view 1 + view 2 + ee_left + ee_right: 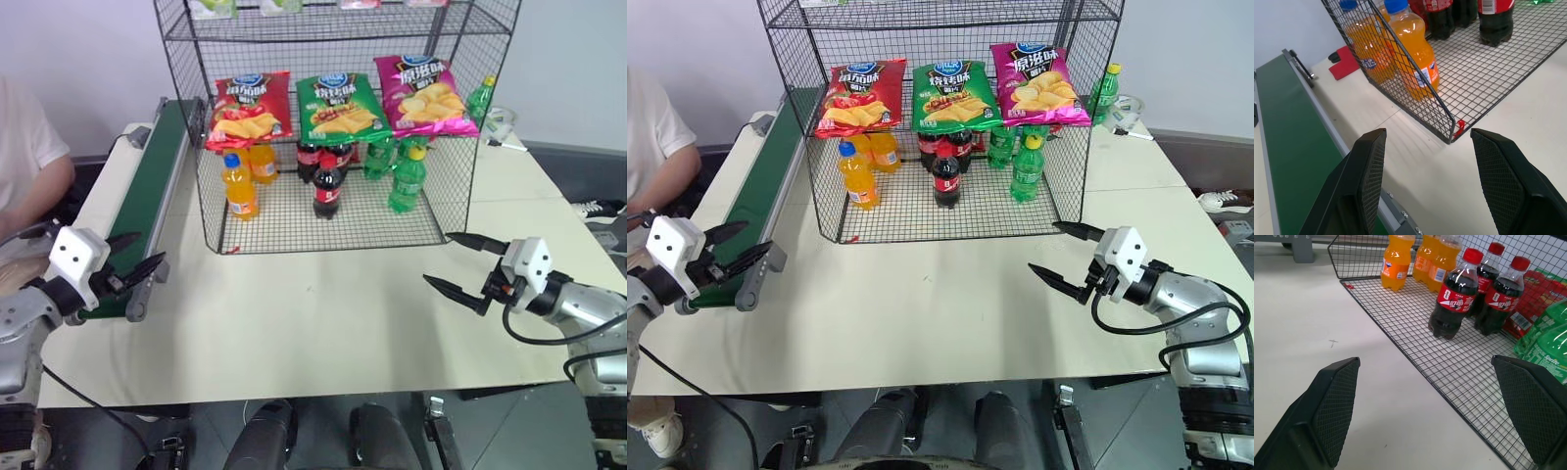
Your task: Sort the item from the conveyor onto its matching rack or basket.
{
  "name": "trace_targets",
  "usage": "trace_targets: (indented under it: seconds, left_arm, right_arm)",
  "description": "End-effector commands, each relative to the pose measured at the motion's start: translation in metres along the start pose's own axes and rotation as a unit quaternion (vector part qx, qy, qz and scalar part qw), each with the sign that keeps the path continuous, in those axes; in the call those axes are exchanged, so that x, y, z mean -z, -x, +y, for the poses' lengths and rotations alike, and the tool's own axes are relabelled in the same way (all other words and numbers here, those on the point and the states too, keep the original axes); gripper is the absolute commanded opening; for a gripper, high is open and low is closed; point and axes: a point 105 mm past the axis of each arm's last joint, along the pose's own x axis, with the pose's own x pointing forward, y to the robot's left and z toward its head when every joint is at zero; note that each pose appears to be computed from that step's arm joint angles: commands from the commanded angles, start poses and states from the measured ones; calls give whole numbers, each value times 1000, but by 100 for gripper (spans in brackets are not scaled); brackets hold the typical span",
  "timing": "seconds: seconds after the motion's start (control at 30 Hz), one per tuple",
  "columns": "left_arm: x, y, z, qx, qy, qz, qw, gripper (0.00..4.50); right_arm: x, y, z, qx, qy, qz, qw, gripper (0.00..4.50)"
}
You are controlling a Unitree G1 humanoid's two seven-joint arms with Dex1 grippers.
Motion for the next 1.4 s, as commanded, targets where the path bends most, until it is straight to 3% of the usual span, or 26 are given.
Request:
trace_targets:
  seconds: [0.03,1.4]
  left_arm:
    - [-9,1,5,-6,-24,-8,1000,285]
    - [-5,-4,11,-21,-33,-13,999,285]
  right_arm:
    - [-9,-1,-5,7,20,-14,1000,450]
    - [-7,-5,-5,2,35,-11,999,450]
